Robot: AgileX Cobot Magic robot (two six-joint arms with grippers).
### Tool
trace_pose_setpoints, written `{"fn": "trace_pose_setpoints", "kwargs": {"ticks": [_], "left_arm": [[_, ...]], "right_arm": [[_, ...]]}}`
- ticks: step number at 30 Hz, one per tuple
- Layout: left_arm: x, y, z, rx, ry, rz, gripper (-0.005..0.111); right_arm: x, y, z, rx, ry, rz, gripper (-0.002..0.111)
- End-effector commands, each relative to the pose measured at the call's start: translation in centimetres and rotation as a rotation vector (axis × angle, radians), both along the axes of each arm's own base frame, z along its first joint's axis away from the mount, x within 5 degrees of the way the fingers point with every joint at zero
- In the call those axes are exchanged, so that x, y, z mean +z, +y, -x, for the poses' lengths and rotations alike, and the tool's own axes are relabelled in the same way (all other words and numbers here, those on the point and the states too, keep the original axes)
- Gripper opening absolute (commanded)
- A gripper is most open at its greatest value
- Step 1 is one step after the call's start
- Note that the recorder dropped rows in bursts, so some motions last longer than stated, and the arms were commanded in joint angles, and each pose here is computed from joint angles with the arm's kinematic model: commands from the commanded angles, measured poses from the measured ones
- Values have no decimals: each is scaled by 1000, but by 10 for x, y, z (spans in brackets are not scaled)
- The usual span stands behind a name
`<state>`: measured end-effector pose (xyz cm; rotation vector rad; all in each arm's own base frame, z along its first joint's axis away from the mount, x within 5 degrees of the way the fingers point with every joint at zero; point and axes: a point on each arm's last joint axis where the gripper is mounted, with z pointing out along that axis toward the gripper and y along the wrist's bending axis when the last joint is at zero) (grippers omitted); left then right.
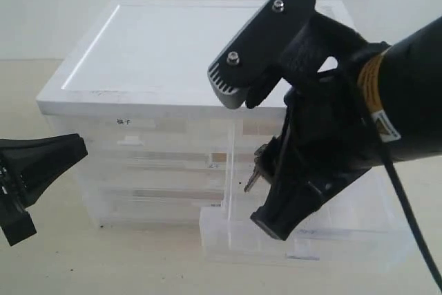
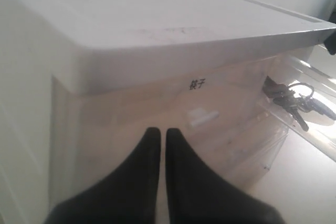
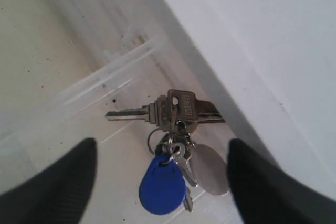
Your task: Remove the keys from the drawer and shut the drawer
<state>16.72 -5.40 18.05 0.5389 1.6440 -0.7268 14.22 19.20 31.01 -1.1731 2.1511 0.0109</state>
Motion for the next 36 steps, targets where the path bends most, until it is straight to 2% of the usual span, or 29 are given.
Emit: {"fn": "trace_pose_setpoints", "kwargs": {"ticks": [1,5,10,13,14,15,16,17,18,22,28,32,36], "left_arm": [[-1,0,-1,-8,11,-4,5],[-1,0,-1,-7,11,-3,5],[-1,0,-1,-8,9,-1,5],[-1,0,-1,-8,9,-1,5],[-1,0,-1,-8,9,-1,5],[-1,0,-1,-8,11,-1,5],[-1,0,-1,-8,11,-1,5],[-1,0,-1,-10,10,-2,5],[-1,0,-1,-10,10,-2,5],[-1,0,-1,-10,10,-2,5],[-1,0,-1,-10,7,1,5],[-1,0,-1,-10,10,4,5],[-1,0,-1,-10,10,4,5]], "right_arm": [[-13,0,-9,-101,-15,49,79],[-27,9,-17,-97,-20,112,71],[-46,23,-24,-98,5,135,69],[-53,24,-26,-110,15,171,59],[-54,25,-26,-110,15,176,52],[-54,24,-26,-110,14,180,38],[-54,24,-26,-106,13,182,29],[-54,24,-26,-87,5,207,9],[-54,23,-26,-79,4,221,-1],[-54,21,-26,-67,-6,258,0],[-25,13,-20,-41,-73,128,0],[5,-4,-10,-40,-133,11,0],[21,-15,-3,-41,-166,-52,0]]}}
